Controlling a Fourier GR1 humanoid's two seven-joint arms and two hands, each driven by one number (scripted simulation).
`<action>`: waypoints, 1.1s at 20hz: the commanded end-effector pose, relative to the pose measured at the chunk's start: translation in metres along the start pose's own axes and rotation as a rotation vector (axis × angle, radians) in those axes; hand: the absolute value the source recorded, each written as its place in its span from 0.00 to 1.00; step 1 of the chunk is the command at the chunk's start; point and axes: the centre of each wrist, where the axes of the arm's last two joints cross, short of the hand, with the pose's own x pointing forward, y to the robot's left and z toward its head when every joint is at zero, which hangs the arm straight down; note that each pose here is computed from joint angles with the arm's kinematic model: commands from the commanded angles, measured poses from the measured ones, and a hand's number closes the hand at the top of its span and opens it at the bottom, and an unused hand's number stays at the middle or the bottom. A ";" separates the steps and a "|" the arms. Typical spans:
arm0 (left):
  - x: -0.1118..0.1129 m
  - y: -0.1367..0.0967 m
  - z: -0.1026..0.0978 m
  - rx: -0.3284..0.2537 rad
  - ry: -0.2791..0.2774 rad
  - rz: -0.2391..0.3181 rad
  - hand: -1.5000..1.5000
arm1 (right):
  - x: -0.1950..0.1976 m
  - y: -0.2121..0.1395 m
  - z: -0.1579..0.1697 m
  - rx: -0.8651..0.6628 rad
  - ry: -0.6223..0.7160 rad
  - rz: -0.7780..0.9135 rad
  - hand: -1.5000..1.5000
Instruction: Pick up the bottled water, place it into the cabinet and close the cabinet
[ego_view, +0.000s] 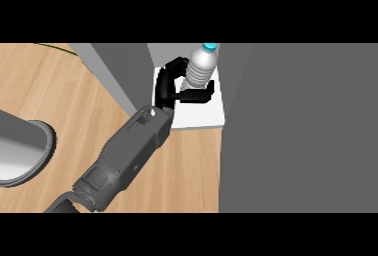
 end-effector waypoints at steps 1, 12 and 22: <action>-0.003 0.018 -0.016 0.057 0.009 -0.129 1.00 | 0.026 0.001 -0.001 -0.009 -0.057 -0.076 0.00; -0.015 0.037 -0.023 0.219 0.065 -0.115 1.00 | -0.006 -0.004 0.001 0.020 -0.048 -0.077 0.00; 0.008 0.041 -0.042 0.274 -0.060 -0.327 0.00 | 0.003 -0.001 0.003 0.026 -0.054 -0.082 0.00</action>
